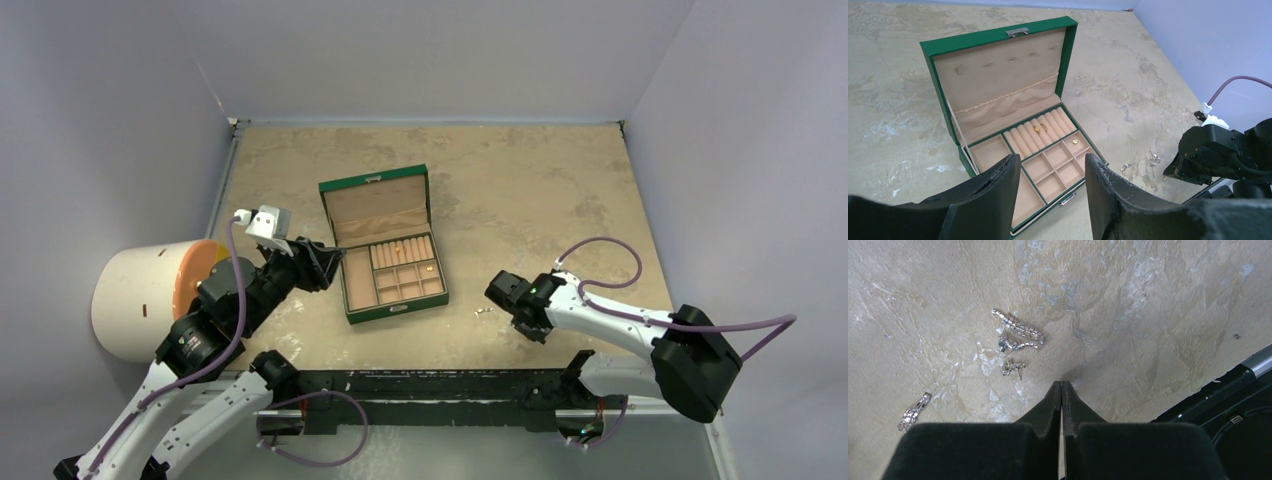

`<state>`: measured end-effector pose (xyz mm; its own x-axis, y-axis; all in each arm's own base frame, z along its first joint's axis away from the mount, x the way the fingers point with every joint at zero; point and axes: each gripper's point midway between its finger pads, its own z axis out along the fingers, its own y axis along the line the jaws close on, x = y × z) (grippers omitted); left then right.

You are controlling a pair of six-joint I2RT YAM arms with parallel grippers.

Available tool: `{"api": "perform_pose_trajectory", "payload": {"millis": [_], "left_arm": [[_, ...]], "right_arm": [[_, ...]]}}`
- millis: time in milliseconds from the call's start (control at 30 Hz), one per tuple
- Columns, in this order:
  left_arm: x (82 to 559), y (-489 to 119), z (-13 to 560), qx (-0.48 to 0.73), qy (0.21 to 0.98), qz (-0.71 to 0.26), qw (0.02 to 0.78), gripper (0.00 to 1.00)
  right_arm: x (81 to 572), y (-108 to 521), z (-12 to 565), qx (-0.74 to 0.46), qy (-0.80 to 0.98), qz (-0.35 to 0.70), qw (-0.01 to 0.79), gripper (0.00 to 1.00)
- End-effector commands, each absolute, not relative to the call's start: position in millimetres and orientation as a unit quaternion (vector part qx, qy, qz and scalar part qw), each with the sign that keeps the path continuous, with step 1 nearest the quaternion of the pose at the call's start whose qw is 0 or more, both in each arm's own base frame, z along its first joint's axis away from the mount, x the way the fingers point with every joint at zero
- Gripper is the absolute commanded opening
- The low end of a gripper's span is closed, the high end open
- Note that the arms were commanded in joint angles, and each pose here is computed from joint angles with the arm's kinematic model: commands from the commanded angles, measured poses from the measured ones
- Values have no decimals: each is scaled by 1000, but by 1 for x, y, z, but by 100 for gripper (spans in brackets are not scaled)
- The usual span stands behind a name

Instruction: Organize the mixed jewelry

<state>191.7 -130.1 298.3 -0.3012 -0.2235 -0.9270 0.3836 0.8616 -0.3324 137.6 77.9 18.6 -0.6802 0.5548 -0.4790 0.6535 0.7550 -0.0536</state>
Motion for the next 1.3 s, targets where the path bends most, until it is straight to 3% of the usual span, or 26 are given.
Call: {"api": "perform_pose_trajectory", "payload": {"millis": [0,300,400,467,1267], "left_arm": [[194,-130,301,58,758,-256,597,50],[194,-129,302,57,757,-256,599,50],[193,-129,303,56,757,-256,599,50],[193,-129,302,57,757,-256,598,50],[192,-128,304,56,754,-257,602,50]], "right_arm": [[137,74,20,332,908,-117,224,0],[140,75,29,329,909,-109,232,0],[141,75,32,326,910,-111,232,12],[141,76,33,325,911,-111,231,15],[142,90,26,312,922,-91,213,9]]}}
